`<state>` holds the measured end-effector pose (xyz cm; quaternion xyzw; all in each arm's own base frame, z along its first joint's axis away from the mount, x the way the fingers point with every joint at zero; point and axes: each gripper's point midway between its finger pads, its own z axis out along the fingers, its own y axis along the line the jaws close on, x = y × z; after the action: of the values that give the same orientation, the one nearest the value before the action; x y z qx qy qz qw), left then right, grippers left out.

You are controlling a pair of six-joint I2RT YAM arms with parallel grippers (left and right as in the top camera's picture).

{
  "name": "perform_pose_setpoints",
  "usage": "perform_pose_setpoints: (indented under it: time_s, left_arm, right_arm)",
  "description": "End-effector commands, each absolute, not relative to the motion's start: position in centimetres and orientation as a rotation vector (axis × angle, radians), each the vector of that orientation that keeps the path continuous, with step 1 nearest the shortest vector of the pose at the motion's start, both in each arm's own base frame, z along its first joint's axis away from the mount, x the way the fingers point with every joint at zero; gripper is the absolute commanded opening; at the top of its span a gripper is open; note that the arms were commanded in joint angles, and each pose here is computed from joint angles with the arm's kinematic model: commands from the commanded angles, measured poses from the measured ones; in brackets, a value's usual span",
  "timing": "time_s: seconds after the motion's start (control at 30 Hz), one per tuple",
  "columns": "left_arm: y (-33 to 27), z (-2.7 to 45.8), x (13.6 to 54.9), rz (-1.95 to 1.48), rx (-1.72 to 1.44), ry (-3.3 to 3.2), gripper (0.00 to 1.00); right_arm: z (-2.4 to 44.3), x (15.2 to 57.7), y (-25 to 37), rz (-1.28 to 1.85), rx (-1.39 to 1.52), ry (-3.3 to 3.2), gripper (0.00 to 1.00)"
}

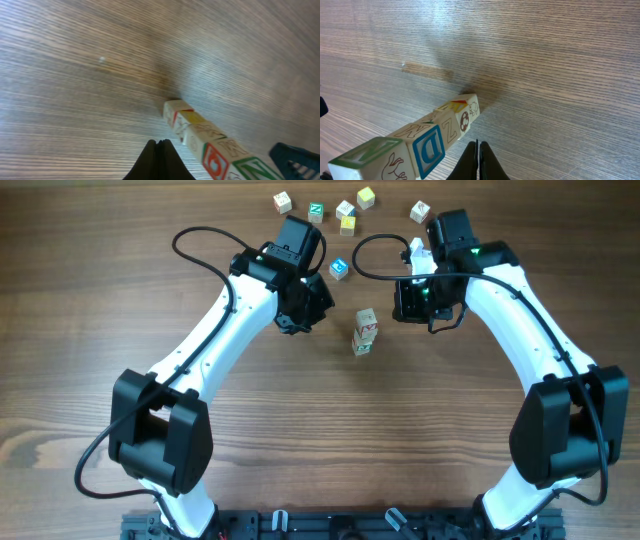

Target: Form a tower

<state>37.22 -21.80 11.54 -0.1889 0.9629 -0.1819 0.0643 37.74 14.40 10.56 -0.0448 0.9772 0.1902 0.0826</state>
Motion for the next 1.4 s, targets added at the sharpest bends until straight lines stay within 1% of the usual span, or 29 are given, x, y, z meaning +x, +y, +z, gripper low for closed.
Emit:
perform_pose_setpoints:
  time_s: [0.0,0.13,0.2,0.3,0.43,0.5,0.67,0.7,0.73,0.77,0.8,0.83,0.87,0.9,0.97,1.0,1.13,1.23,1.37]
  left_arm:
    - [-20.9,11.7,37.0,-0.479,-0.565,2.896,0.04]
    - [-20.7,12.6,36.7,-0.428,-0.471,2.88,0.04]
    - [-20.1,14.1,36.6,-0.353,-0.436,2.822,0.04]
    - [-19.8,17.0,36.2,-0.296,-0.295,2.739,0.04]
    - [-18.1,21.8,35.2,-0.159,-0.238,2.572,0.04]
    - [-17.1,24.9,33.6,-0.039,-0.202,2.46,0.04]
    - [-17.1,28.3,31.1,0.031,-0.025,2.364,0.04]
    - [-16.9,29.1,31.0,0.033,0.023,2.343,0.04]
    - [-16.8,29.5,31.0,0.029,0.042,2.332,0.04]
    - [-16.9,30.0,31.1,0.012,0.069,2.315,0.04]
    - [-16.9,30.4,31.2,0.004,0.083,2.302,0.09]
    - [-17.0,30.7,31.2,-0.002,0.085,2.291,0.28]
    - [-17.0,30.8,31.3,-0.006,0.083,2.288,0.54]
    - [-17.0,30.7,31.3,-0.002,0.085,2.292,1.0]
    - [-17.0,30.6,31.2,0.001,0.087,2.296,1.0]
    - [-17.0,30.5,31.1,0.0,0.09,2.301,1.0]
    - [-17.6,29.7,30.3,-0.043,0.13,2.353,1.0]
    - [-17.6,29.7,30.3,-0.044,0.13,2.353,1.0]
    - [-17.6,29.7,30.3,-0.044,0.13,2.353,1.0]
  right_arm:
    - [10.5,38.3,13.8,0.496,-0.144,2.912,0.04]
    - [10.5,38.4,13.6,0.478,-0.142,2.909,0.05]
    - [11.0,38.5,13.3,0.454,-0.14,2.895,0.05]
    - [12.8,38.9,11.9,0.339,-0.128,2.84,0.05]
    - [18.3,38.8,10.2,0.236,-0.108,2.682,0.05]
    - [22.6,38.2,8.4,0.14,-0.057,2.558,0.05]
    - [29.9,35.6,6.2,0.081,0.008,2.348,0.05]
    - [31.8,34.4,5.7,0.075,0.022,2.29,0.08]
    - [32.8,33.9,5.3,0.068,0.03,2.259,0.12]
    - [33.9,33.2,4.8,0.055,0.043,2.224,0.2]
    - [35.0,32.4,4.2,0.036,0.061,2.186,0.37]
    - [36.2,31.6,3.6,0.02,0.075,2.146,0.54]
    - [36.9,31.0,3.2,0.006,0.087,2.119,0.63]
    - [37.8,30.2,2.5,-0.017,0.107,2.088,0.69]
    - [38.8,29.2,1.7,-0.043,0.133,2.051,0.98]
    - [39.1,28.8,1.4,-0.051,0.141,2.037,1.0]
    - [38.8,28.2,1.2,-0.059,0.139,2.054,1.0]
    - [37.3,28.1,1.2,-0.079,0.129,2.12,1.0]
    - [33.8,27.4,1.2,-0.125,0.101,2.286,1.0]
